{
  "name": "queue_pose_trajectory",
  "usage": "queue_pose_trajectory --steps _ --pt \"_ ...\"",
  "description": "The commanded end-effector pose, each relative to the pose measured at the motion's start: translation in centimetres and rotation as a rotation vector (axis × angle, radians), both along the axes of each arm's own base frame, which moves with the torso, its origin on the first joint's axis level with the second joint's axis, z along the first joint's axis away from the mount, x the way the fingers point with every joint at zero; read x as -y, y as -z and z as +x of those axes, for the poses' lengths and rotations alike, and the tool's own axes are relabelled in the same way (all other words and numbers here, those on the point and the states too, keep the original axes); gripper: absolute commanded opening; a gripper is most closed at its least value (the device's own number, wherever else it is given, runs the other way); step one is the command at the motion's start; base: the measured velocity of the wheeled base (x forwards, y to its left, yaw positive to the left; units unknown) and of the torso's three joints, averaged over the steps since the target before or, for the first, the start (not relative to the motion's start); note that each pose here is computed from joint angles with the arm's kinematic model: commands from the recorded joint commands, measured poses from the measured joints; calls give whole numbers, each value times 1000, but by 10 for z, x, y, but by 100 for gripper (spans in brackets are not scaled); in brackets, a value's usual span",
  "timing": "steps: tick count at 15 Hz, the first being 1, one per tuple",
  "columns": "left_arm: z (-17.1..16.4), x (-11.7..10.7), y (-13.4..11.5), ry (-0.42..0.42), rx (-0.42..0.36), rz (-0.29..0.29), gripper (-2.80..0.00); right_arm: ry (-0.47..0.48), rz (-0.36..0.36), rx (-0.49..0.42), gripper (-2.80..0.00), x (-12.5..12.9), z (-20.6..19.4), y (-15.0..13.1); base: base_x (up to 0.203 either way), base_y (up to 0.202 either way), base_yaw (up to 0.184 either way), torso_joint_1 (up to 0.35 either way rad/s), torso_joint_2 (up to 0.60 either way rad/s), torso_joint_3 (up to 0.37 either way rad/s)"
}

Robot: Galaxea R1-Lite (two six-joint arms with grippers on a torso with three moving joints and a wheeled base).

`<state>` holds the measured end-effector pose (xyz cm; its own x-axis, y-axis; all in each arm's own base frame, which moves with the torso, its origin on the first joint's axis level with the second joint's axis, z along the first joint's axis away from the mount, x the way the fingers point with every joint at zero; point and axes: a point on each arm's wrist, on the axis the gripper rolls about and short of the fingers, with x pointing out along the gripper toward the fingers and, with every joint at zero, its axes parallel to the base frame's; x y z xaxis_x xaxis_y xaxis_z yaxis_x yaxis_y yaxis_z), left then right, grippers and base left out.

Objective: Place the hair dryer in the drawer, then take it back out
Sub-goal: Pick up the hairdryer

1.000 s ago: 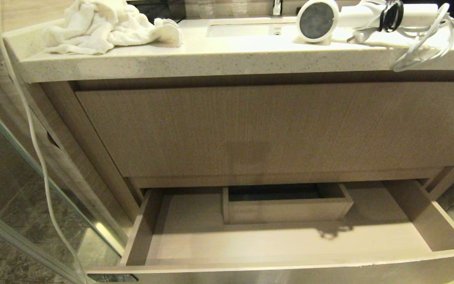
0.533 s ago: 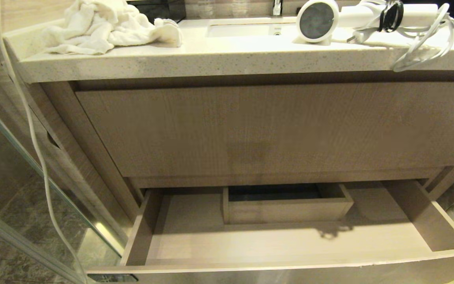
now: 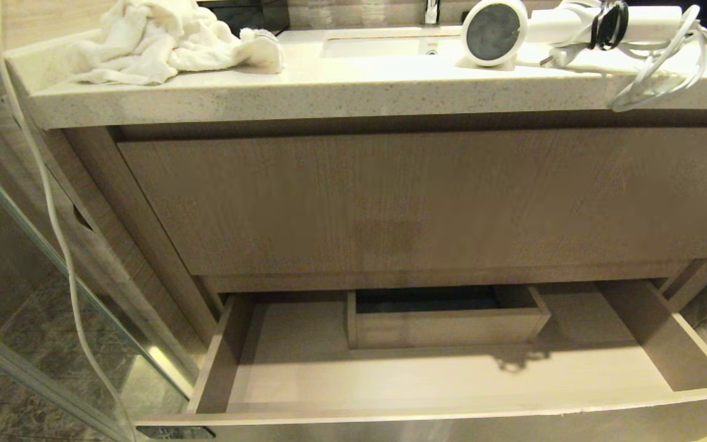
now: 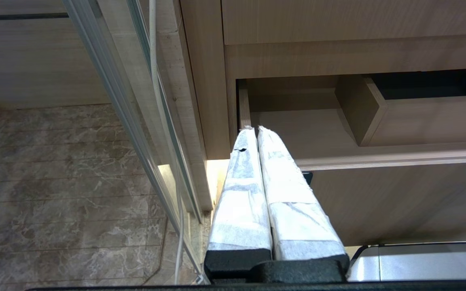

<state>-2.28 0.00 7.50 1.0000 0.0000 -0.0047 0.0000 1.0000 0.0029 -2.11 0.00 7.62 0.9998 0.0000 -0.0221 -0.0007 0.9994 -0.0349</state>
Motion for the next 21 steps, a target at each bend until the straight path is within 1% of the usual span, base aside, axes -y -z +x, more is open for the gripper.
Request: queue_pose_trajectory --steps 1,21 --pt "0 0 0 0 -3 0 -280 0 0 -4 -280 0 0 0 0 0 0 0 0 0" --pt "0 0 0 0 -3 0 -280 0 0 -2 -280 0 0 0 0 0 0 0 0 0"
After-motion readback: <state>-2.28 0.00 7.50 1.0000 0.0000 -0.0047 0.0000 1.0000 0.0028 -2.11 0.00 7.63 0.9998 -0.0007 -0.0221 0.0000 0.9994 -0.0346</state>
